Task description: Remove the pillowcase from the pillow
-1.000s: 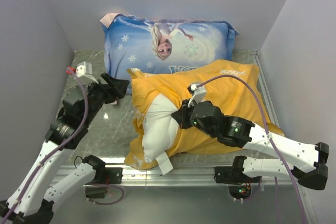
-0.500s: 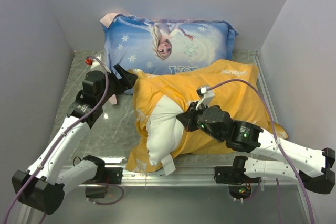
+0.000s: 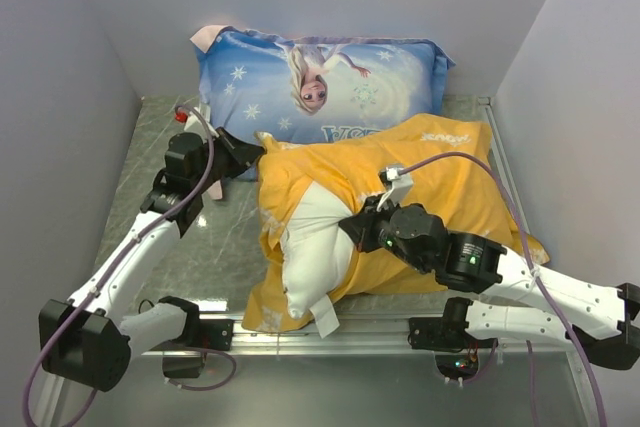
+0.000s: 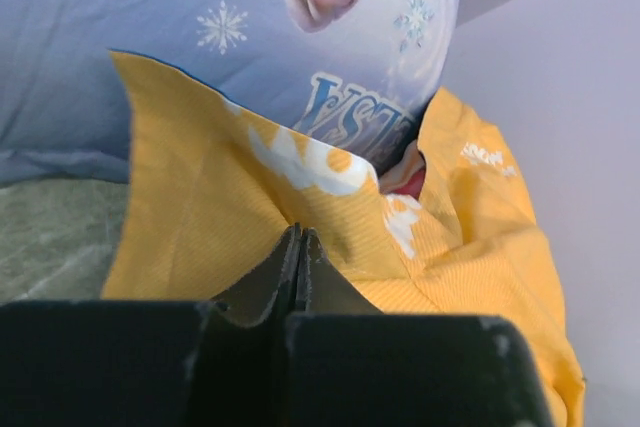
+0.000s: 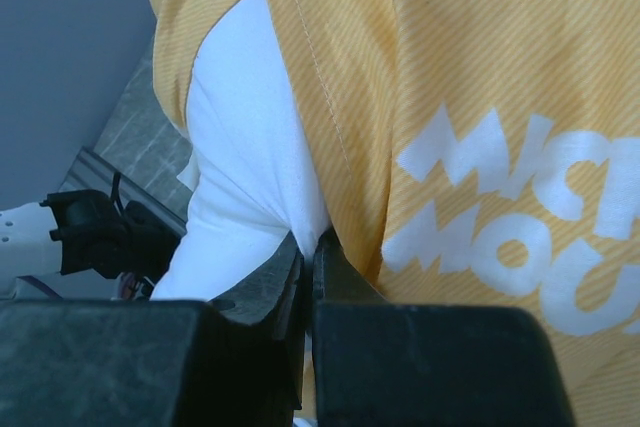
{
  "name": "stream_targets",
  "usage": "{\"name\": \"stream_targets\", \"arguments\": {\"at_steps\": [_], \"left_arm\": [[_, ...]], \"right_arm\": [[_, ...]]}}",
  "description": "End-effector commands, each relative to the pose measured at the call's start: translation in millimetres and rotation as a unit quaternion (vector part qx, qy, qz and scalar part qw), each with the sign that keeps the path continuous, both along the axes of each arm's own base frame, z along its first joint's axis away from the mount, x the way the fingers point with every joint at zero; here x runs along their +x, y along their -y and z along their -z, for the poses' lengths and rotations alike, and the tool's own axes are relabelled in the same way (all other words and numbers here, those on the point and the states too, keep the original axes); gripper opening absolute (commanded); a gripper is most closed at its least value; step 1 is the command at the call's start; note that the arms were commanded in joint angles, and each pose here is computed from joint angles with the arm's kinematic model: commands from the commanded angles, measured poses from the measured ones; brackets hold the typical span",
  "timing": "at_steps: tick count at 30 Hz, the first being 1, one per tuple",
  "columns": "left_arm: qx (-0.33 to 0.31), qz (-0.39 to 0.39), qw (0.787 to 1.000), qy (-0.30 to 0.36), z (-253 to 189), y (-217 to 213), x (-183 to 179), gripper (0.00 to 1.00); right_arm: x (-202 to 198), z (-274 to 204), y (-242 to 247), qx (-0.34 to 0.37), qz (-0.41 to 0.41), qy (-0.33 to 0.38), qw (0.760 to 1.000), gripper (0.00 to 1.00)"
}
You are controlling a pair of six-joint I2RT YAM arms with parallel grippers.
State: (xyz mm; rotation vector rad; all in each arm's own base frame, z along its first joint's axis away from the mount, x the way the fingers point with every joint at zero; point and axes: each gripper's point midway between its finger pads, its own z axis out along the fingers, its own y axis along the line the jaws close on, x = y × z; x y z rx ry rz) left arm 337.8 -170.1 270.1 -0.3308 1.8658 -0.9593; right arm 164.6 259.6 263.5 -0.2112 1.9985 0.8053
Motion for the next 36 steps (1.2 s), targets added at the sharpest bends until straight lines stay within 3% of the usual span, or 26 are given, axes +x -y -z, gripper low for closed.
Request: {"name": "stream_targets", "arguments": {"at_steps": [1,6,14,36], "left_arm": [[-0.001,-0.028,0.999,0.028,-23,-12,18,0.01],[0.006,-0.09,0.996,0.005,-11,-58,48,0.01],[0.02,-0.131,0.991,0.002,-7,-90,69,0.0],[0.034,-0.143,0.989,-0.021,20,-101,71,0.0]], "right_arm": [[8,-39,16,0.055,0.043,0.033,0.997,0.0],[1,-49,33,0.079,0.049,0.036,0.995,0.0],[-14,-69,65,0.132,0.049,0.047,0.989,0.0],[-31,-170,146,0.236,0.087,0.123,0.96,0.0]]}}
